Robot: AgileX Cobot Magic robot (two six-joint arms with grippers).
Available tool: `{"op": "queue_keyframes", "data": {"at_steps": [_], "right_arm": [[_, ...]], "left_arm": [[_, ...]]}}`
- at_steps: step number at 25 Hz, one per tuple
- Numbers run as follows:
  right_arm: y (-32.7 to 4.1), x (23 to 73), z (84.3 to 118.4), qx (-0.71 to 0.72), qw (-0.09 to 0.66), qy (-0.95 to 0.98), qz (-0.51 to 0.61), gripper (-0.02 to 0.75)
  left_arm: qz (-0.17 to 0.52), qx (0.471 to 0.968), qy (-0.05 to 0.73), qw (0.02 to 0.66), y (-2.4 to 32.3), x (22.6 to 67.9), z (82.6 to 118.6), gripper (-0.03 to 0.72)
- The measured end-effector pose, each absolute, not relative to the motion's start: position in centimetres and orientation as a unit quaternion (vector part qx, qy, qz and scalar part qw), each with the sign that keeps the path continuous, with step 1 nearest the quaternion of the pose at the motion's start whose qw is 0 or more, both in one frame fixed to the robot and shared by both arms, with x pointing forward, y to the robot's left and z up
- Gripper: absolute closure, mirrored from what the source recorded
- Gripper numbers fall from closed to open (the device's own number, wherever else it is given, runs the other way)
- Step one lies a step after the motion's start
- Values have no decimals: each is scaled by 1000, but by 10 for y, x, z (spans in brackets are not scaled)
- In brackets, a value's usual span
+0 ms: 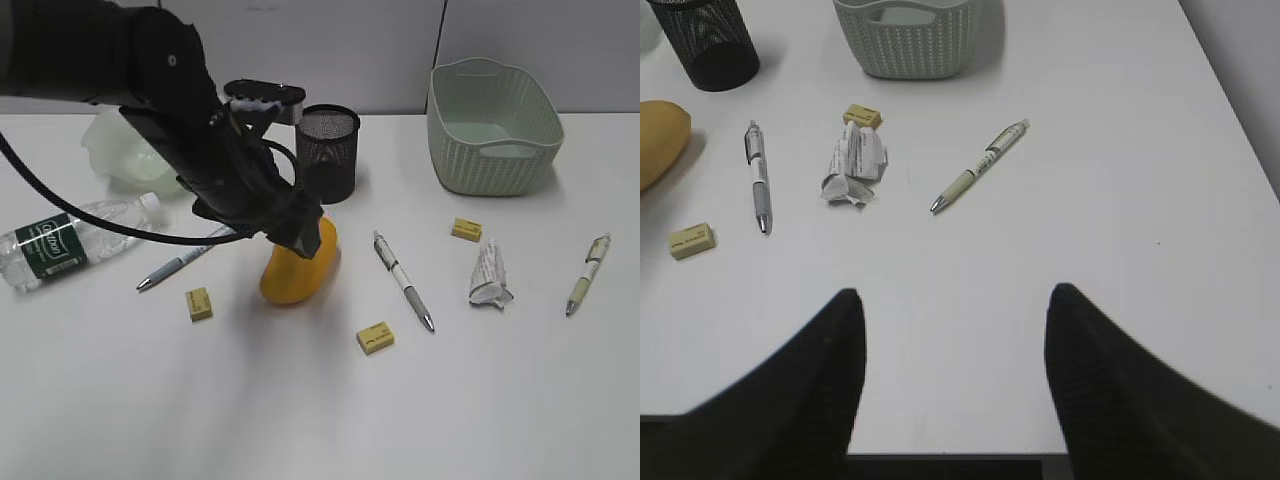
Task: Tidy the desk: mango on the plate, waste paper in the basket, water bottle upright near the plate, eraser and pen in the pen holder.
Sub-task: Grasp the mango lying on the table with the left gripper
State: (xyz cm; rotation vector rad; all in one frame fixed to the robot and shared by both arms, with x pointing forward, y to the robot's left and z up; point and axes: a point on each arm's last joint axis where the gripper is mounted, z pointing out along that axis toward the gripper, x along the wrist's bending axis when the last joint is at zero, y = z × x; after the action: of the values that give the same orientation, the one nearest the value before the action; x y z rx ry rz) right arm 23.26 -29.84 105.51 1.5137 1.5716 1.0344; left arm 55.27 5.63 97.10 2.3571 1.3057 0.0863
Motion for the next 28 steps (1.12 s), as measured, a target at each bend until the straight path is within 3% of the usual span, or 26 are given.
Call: {"op": "queue_keyframes", "data": {"at_steps": [14, 21, 25, 28], "right_arm": [[-298, 233, 1055, 586, 355, 608, 400, 280], [-298, 233, 1055, 586, 355, 608, 400, 280], [-298, 233, 1055, 586, 355, 608, 400, 280], [-298, 233, 1055, 586, 355, 608, 400, 280]], "left_arm": [[22, 844, 499, 194, 49, 565, 918, 24], [40, 837, 500, 216, 46, 572, 906, 29], [39, 838, 502, 212, 45, 573, 899, 52], [37, 838, 503, 209, 45, 573, 896, 110]]}}
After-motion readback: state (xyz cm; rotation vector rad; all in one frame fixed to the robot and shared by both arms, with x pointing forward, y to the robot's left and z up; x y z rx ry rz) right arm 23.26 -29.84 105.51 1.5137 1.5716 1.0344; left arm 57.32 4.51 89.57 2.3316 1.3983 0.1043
